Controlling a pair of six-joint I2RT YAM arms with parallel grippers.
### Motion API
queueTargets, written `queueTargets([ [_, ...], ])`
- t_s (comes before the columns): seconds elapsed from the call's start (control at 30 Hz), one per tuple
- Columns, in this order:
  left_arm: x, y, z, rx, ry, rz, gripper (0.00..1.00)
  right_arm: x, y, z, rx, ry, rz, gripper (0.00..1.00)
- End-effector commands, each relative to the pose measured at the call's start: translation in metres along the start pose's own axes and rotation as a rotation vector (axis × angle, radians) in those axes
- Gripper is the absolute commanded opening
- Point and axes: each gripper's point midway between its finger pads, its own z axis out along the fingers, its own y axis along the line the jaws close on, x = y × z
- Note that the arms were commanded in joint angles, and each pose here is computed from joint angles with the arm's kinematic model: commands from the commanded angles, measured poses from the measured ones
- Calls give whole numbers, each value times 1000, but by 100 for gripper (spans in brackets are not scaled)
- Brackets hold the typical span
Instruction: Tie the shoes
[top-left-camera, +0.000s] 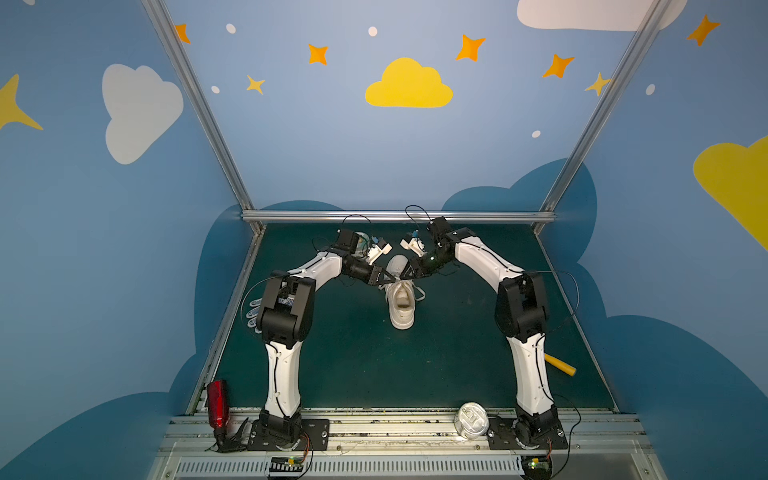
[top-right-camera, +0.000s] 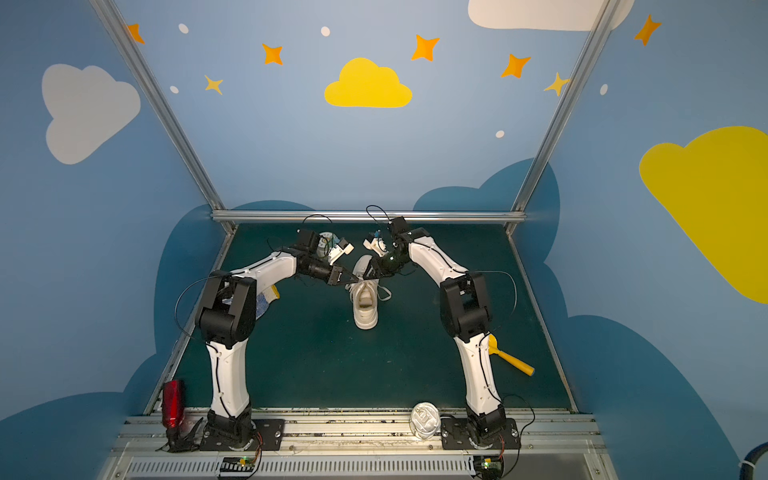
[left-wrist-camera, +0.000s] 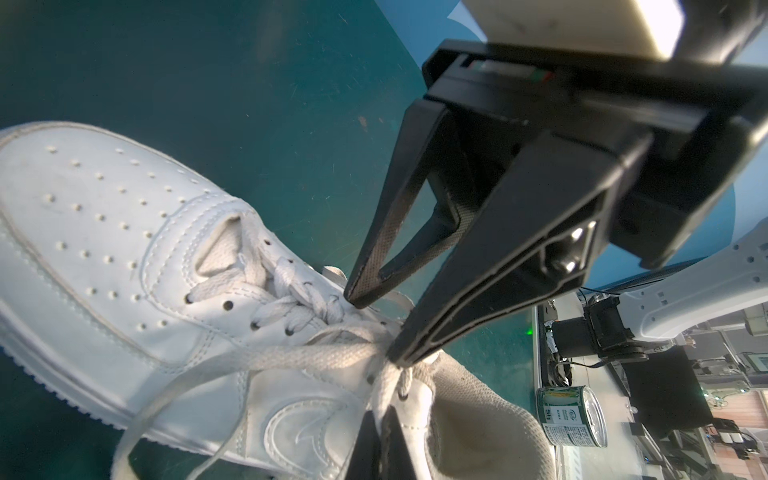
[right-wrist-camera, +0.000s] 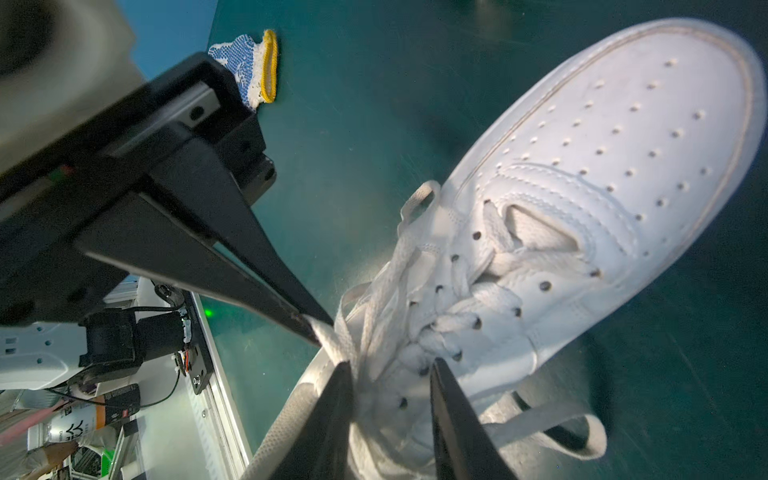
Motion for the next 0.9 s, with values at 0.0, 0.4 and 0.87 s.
queueTargets([
  [0.0,-4,-6,-15,-21,-16,21,3,8,-6,4,27,22,15,32],
  [0.4,6,-3,-22,-43,-12,3,3,11,-10,4,39,21,23,31],
  [0.87,17,6,-39,-83,-16,-31,3,13,-14,3,42,19,32,29],
])
